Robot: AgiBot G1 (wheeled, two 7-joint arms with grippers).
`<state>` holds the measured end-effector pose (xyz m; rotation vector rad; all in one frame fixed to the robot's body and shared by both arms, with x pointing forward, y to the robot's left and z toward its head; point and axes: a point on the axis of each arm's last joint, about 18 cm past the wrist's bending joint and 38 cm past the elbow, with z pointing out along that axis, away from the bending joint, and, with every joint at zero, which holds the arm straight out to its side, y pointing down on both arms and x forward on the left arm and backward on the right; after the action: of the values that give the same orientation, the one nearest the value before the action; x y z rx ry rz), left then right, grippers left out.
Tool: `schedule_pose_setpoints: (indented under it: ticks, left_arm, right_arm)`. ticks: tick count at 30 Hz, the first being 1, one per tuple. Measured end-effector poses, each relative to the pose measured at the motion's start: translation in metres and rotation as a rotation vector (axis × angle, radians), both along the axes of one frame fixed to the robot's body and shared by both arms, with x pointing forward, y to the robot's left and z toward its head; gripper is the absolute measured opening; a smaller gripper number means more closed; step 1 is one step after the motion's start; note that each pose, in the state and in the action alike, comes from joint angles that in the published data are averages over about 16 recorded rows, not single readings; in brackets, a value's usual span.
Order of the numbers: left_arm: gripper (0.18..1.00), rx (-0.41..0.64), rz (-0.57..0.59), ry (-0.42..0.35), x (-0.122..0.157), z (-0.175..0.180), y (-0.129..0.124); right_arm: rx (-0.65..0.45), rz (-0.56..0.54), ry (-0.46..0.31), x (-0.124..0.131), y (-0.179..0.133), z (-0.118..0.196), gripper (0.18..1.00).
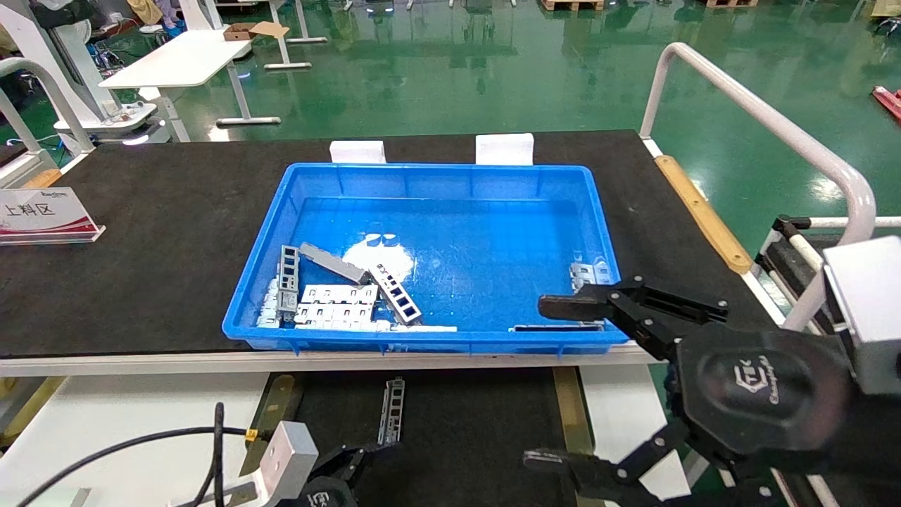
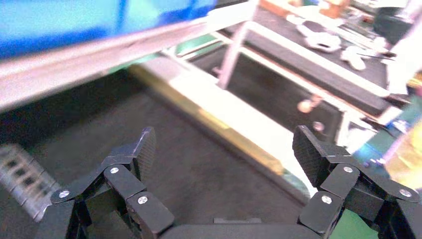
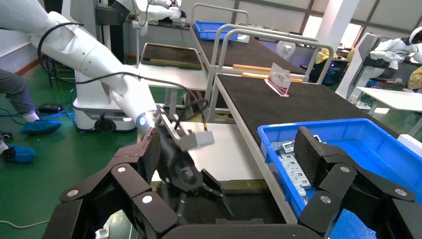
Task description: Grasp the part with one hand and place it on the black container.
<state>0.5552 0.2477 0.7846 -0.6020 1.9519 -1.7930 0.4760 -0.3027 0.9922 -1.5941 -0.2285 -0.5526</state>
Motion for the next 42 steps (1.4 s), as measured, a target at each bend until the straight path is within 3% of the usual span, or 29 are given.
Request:
schedule_pose_setpoints:
  ticks: [6, 16, 42]
  left_arm:
    - [0.995, 0.013, -0.09, -0.062, -0.01, 0.025, 0.001]
    - [1.001, 0.026, -0.181, -0.161, -0.017, 0.066, 0.002]
    - [1.001, 0.051, -0.252, -0.426, -0.01, 0.175, -0.008]
  right_arm:
    - [0.0, 0.0, 0.0, 0.0, 0.0, 0.0, 0.97]
    - [0.0, 0.0, 0.0, 0.0, 0.0, 0.0, 0.999]
    - [0.0, 0.0, 0.0, 0.0, 0.0, 0.0, 1.001]
